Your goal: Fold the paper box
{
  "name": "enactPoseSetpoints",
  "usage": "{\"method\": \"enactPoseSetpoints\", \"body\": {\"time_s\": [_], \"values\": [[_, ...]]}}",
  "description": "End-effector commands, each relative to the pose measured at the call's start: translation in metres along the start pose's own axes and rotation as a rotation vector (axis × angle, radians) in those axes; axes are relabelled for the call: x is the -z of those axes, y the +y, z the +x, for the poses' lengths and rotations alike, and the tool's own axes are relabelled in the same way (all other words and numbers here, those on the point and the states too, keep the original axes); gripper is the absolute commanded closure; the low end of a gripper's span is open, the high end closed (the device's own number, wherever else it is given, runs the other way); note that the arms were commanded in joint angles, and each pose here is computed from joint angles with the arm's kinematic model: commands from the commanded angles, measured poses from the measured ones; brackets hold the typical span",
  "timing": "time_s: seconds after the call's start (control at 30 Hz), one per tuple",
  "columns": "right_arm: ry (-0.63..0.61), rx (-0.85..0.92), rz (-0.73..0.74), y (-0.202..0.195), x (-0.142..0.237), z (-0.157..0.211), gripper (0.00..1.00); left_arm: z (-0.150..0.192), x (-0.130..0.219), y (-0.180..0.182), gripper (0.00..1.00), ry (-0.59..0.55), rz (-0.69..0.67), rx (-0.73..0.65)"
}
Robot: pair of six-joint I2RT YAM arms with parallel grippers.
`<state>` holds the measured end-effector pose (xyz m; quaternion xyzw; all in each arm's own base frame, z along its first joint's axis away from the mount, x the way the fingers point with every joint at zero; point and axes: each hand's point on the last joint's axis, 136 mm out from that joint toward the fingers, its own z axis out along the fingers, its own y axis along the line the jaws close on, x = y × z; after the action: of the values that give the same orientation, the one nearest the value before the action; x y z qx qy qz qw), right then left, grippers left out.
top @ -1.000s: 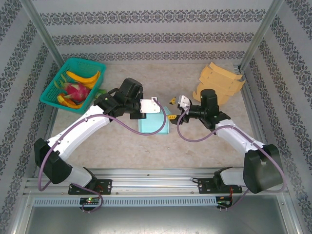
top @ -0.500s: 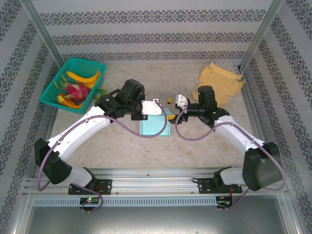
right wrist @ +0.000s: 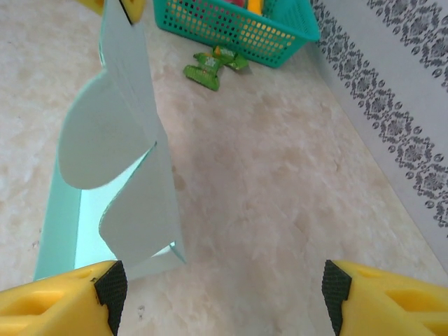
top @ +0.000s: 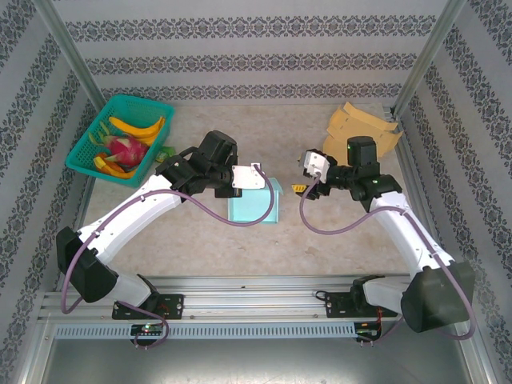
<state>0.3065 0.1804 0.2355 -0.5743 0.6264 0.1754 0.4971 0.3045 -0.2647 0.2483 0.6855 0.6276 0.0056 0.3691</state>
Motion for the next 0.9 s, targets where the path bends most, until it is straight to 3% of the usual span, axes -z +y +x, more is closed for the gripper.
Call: {"method": "enactPoseSetpoints", "body": {"time_s": [0.0, 0.4, 0.67, 0.87], "values": [[0.036, 0.028, -0.046, 0.011, -0.012, 0.012, 0.25, -0.016, 0.013, 0.002, 1.0, -0.065, -0.027, -0.013], [-0.026, 0.055, -0.158, 0.033, -0.049, 0.001, 0.37, -0.021, 0.013, -0.007, 1.0, -0.074, 0.003, -0.025], [-0.063, 0.056, -0.209, 0.045, -0.061, -0.005, 0.38, -0.024, 0.01, -0.014, 1.0, -0.072, 0.022, -0.044], [-0.064, 0.058, -0.22, 0.047, -0.063, -0.003, 0.55, -0.028, 0.011, -0.019, 1.0, -0.081, 0.031, -0.058]]}}
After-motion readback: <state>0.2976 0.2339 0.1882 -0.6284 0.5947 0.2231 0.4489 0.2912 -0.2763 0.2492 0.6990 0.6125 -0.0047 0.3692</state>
